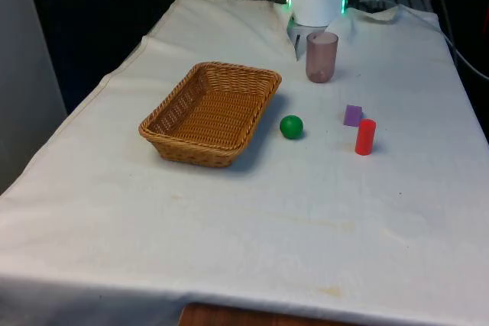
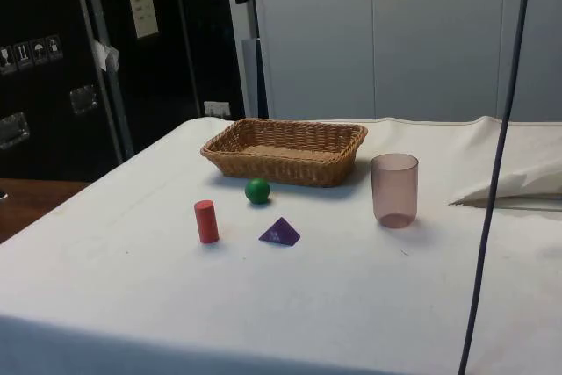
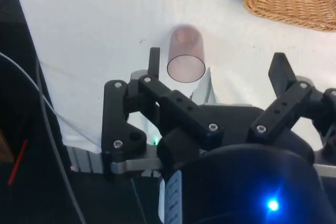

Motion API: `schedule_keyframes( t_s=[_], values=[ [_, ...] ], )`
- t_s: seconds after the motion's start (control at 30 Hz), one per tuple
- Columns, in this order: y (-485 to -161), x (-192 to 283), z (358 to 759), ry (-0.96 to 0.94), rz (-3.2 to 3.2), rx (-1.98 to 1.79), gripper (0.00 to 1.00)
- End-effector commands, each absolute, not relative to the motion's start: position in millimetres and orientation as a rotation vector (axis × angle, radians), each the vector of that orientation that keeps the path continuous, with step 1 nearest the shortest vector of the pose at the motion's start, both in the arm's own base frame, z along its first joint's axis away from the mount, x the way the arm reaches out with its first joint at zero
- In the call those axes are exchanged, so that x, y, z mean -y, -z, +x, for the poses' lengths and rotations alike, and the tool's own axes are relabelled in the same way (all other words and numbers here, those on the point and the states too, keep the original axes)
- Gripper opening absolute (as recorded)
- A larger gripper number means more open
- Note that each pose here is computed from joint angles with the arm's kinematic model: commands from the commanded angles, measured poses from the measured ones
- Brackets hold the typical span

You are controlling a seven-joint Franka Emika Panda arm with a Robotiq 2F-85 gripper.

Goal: Pick up the triangular block and place it into the basket.

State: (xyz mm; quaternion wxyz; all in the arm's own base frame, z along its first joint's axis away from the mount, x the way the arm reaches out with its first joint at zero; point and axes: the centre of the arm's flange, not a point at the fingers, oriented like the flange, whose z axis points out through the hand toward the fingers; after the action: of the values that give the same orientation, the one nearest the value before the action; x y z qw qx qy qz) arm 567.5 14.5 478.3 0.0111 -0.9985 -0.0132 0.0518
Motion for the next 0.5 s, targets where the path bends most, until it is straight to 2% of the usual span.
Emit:
schedule_keyframes(
  t_s=[0.0, 0.47],
  values=[
    [-477, -15, 566, -0.167, -3.116, 0.037, 1.00],
    [-449, -29, 536, -0.164, -3.155, -0.003, 1.00]
  ],
)
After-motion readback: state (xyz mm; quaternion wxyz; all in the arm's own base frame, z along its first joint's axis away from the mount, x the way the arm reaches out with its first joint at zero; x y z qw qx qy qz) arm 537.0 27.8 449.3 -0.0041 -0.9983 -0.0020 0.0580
